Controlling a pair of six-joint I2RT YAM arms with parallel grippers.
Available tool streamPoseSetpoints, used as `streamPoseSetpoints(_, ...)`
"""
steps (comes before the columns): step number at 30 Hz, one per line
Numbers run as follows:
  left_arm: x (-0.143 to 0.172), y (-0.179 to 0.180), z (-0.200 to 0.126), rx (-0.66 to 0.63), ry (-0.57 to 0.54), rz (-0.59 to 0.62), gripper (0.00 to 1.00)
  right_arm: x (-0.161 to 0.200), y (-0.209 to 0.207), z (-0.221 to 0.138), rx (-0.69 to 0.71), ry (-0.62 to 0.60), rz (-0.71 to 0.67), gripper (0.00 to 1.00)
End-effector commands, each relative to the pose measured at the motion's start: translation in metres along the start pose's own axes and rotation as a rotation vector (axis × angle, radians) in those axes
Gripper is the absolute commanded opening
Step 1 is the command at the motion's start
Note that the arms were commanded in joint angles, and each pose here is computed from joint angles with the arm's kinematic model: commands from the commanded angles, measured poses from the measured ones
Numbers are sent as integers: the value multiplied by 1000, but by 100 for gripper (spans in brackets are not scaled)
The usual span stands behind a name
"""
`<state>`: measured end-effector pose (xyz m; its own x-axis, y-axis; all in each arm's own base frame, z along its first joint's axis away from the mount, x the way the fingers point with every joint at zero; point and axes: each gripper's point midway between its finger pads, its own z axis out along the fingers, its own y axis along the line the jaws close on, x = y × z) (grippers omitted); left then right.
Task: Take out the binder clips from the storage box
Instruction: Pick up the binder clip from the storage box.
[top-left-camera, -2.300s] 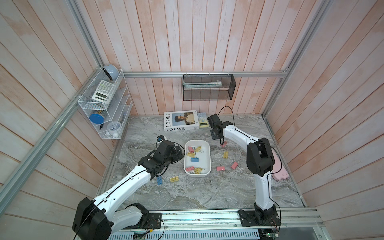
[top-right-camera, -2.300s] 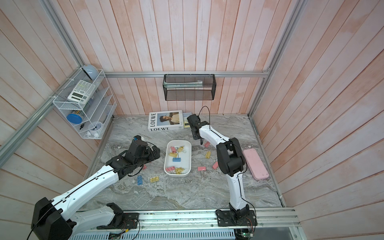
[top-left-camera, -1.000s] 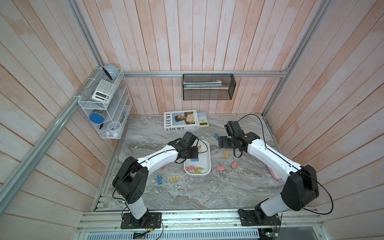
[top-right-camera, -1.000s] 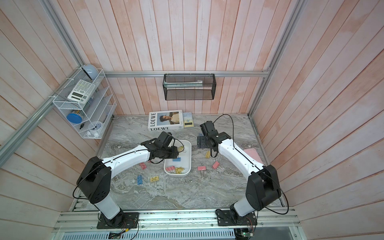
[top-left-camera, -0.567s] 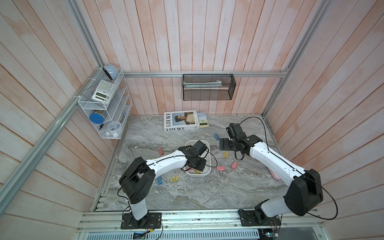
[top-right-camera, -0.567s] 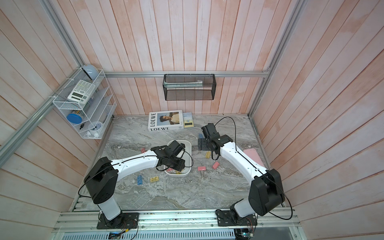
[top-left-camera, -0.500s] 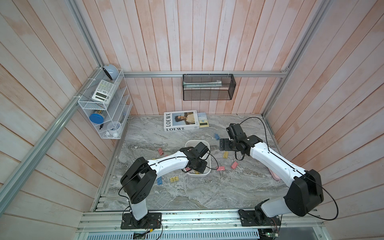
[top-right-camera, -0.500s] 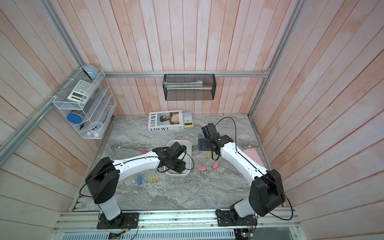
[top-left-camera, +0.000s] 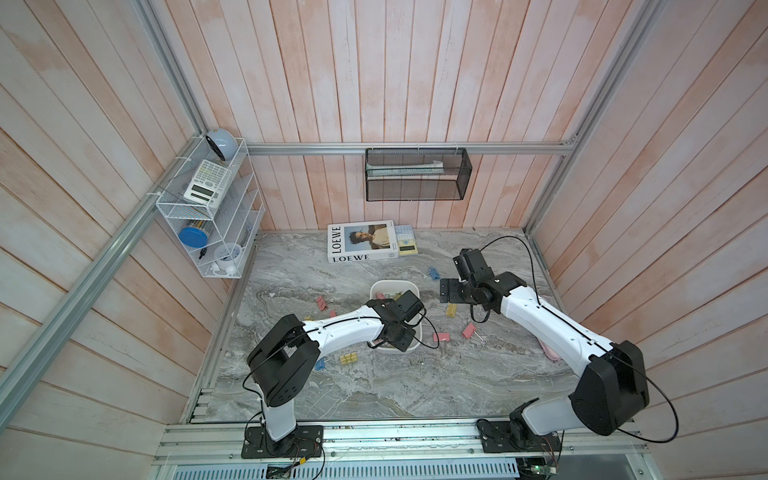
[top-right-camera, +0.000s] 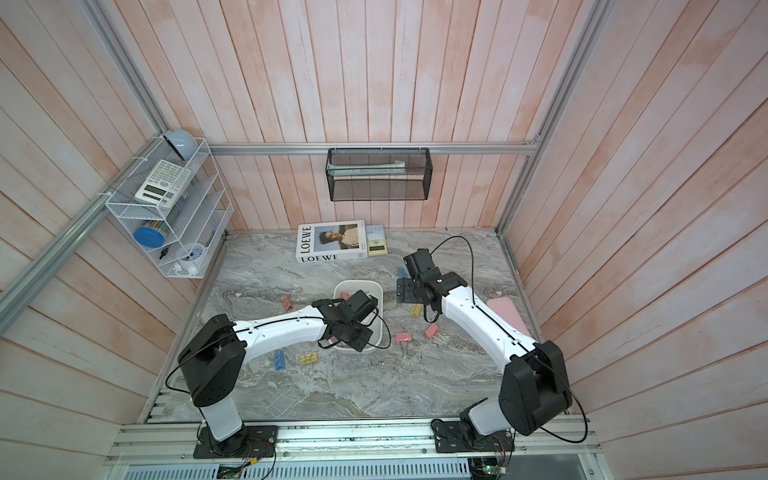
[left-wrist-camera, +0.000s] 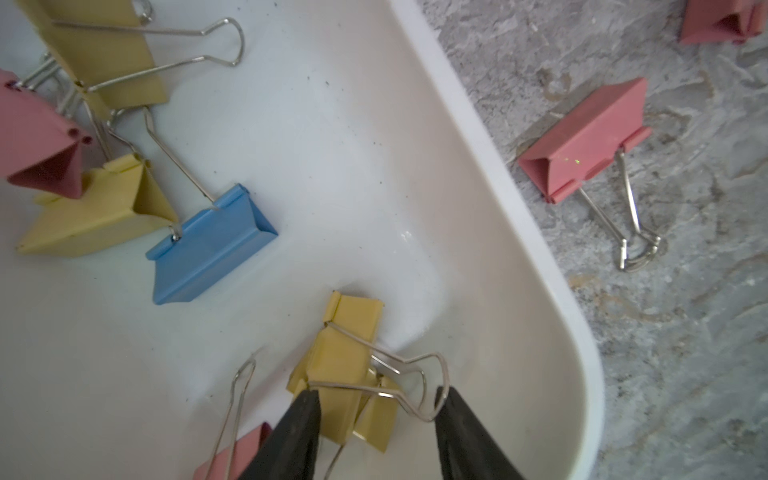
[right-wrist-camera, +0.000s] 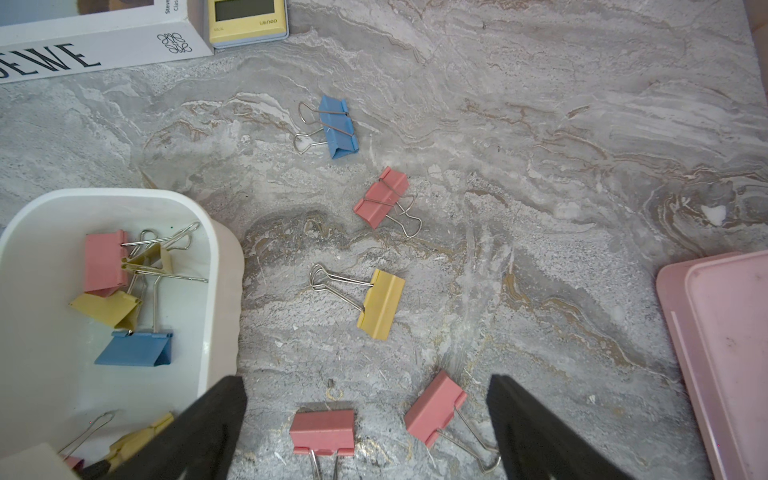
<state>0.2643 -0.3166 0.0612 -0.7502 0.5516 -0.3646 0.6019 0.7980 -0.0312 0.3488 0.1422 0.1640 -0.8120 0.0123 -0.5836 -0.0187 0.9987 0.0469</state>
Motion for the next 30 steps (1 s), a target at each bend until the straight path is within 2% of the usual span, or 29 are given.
streamPoseSetpoints(1,-21,11,-1,-92,-55,35,51,0,-1,-3,-11,-4,19,98)
streamPoseSetpoints(6,-43,12,4,-114,-82,48,49,1,2,-2,-20,4,18,98)
streamPoseSetpoints(10,-48,8,13,-92,-67,61,46,1,-1,-2,-10,3,10,98)
streamPoseSetpoints(13,-48,8,15,-91,-63,60,37,2,-3,-3,-1,2,6,98)
streamPoseSetpoints(15,-48,11,14,-92,-63,56,27,2,-3,-4,0,0,6,98)
streamPoseSetpoints(20,-47,14,13,-102,-55,45,20,2,-1,-2,-5,3,3,98)
streamPoseSetpoints(24,-48,17,12,-110,-64,34,22,0,1,-2,-14,3,4,98)
streamPoseSetpoints(26,-50,19,11,-106,-70,20,25,0,1,-2,-18,5,4,98)
streamPoseSetpoints(28,-52,22,9,-76,-74,-11,33,1,2,-2,-22,8,2,98)
streamPoseSetpoints(30,-55,25,8,-32,-85,-44,35,2,2,-3,-23,8,1,98)
